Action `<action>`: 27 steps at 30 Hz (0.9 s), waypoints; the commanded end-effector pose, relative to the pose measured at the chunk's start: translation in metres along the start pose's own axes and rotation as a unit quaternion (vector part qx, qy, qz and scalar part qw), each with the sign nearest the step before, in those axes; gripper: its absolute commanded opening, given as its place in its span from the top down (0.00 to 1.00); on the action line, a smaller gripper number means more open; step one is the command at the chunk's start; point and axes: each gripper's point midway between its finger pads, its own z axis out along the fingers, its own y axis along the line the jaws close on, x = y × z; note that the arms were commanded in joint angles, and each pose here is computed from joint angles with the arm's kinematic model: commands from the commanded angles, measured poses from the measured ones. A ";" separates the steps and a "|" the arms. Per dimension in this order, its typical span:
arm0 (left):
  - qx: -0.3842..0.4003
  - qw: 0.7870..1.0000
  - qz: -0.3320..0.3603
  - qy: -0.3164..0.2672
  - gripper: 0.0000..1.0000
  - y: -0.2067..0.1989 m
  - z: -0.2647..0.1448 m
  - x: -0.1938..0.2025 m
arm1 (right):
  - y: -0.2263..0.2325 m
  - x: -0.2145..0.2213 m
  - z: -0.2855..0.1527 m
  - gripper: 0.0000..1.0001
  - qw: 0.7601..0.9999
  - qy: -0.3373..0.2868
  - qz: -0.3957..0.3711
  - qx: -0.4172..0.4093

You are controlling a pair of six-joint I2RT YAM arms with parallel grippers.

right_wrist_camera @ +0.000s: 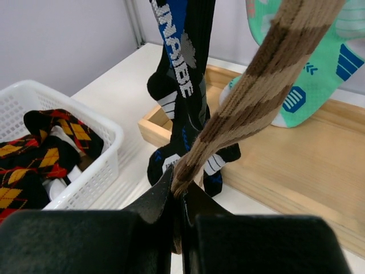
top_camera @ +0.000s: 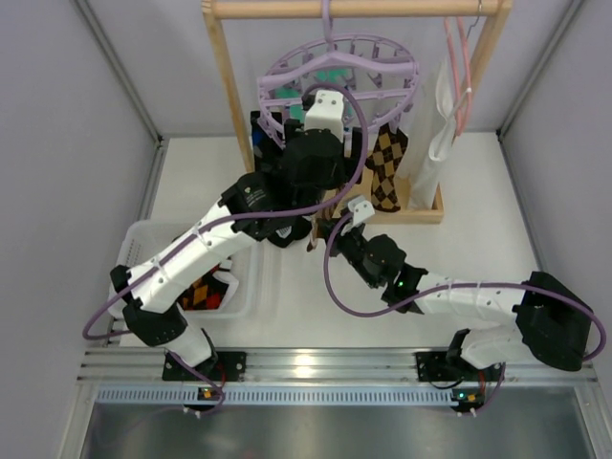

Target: Remove the socks clipped to the hanger

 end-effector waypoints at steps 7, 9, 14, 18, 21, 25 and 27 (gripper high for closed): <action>-0.002 0.999 -0.041 -0.003 0.21 0.006 0.025 -0.007 | 0.019 -0.034 -0.003 1.00 0.997 -0.057 0.038 -0.024; 0.006 0.999 -0.049 0.002 0.22 0.003 0.029 -0.004 | 0.021 -0.037 -0.003 1.00 0.997 -0.059 0.039 -0.027; 0.017 0.998 -0.063 0.009 0.28 -0.002 0.030 -0.001 | 0.023 -0.035 -0.002 1.00 0.997 -0.056 0.035 -0.028; 0.015 0.996 -0.082 0.009 0.28 0.002 0.022 0.001 | 0.023 -0.032 0.000 1.00 0.998 -0.052 0.029 -0.024; 0.016 0.996 -0.084 -0.002 0.28 0.006 0.017 -0.007 | 0.024 -0.030 0.001 1.00 0.998 -0.050 0.029 -0.027; 0.025 0.997 -0.079 -0.004 0.28 -0.002 0.022 -0.011 | 0.028 -0.031 0.003 1.00 0.998 -0.050 0.029 -0.031; 0.022 0.997 -0.076 0.003 0.28 -0.004 0.028 -0.005 | 0.028 -0.031 0.004 1.00 0.998 -0.050 0.027 -0.030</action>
